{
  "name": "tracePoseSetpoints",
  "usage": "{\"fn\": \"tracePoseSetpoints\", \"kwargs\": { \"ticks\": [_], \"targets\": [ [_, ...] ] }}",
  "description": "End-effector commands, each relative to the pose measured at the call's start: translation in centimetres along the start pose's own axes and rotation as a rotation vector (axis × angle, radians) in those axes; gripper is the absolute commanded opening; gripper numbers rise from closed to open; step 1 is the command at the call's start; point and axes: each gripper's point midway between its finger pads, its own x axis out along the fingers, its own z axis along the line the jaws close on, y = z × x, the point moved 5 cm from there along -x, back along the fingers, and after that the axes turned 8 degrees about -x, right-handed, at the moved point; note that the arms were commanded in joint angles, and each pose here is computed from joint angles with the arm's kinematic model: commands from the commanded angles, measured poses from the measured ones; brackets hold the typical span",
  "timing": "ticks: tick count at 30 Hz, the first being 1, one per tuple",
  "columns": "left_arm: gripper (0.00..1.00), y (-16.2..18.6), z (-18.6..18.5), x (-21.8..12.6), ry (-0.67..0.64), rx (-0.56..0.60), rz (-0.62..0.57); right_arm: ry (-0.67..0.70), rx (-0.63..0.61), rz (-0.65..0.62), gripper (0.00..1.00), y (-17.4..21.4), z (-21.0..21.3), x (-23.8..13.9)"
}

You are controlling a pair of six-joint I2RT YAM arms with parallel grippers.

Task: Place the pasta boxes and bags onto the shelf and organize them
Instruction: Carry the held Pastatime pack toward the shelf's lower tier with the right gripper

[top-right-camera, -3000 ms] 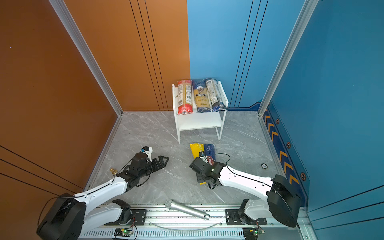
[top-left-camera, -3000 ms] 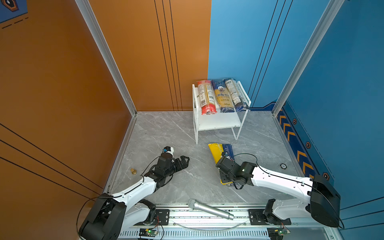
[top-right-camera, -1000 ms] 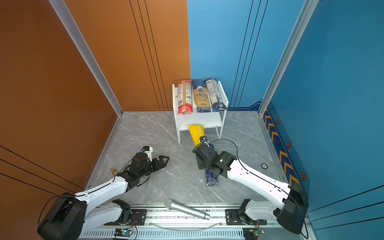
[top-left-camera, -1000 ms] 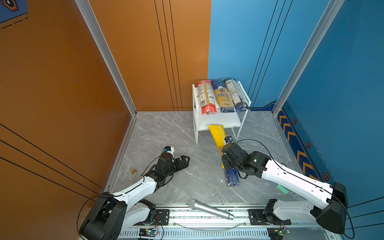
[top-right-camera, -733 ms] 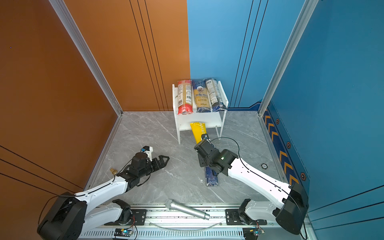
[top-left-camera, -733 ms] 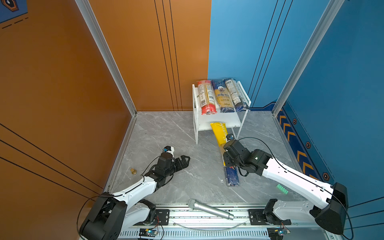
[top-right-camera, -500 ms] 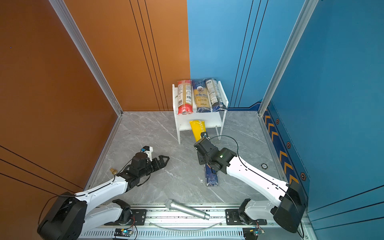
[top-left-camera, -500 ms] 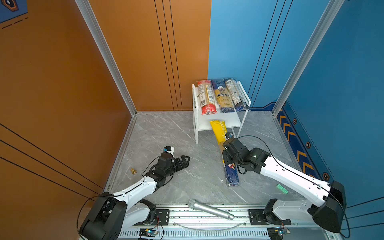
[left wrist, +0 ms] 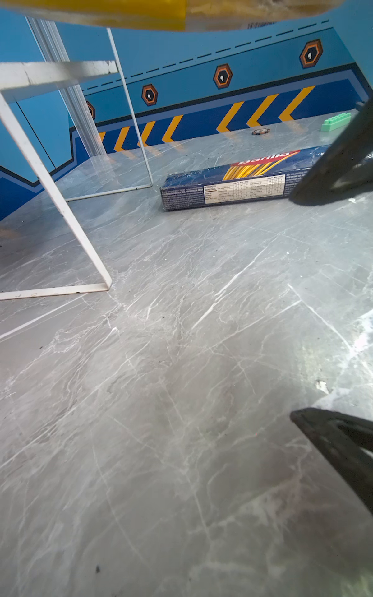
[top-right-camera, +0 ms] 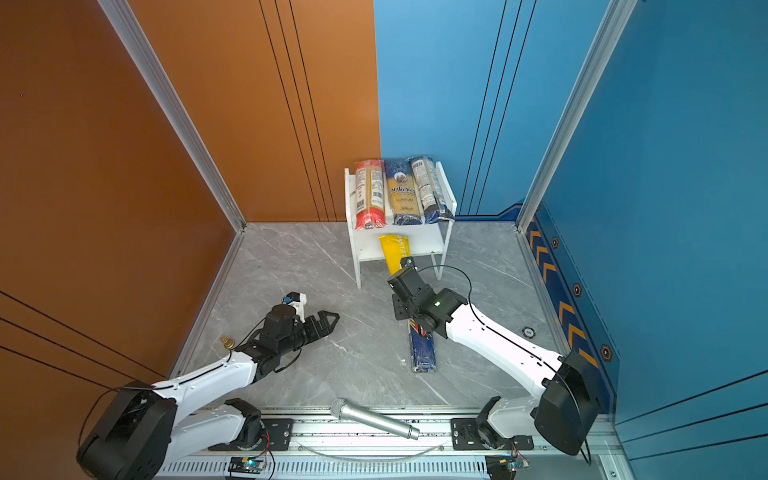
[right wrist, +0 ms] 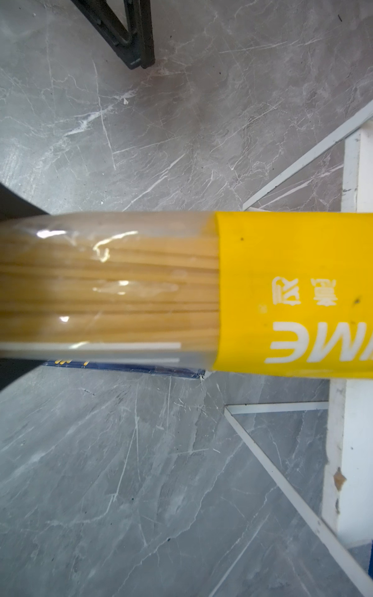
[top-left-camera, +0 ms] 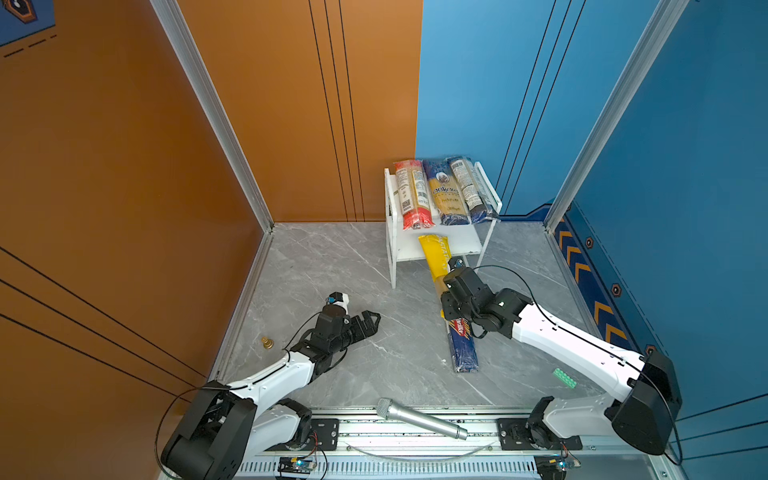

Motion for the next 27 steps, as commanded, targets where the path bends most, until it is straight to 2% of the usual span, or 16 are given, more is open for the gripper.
{"fn": "tracePoseSetpoints", "kwargs": {
  "ticks": [1,27],
  "targets": [
    [0.98,0.1,0.2,0.1,0.009,-0.011,0.007,-0.039,0.066,-0.205,0.0,-5.1,0.6,-1.8],
    [0.98,0.3,0.1,0.1,0.031,-0.008,0.014,-0.03,0.135,-0.286,0.0,-8.1,0.5,-0.8]
  ]
}}
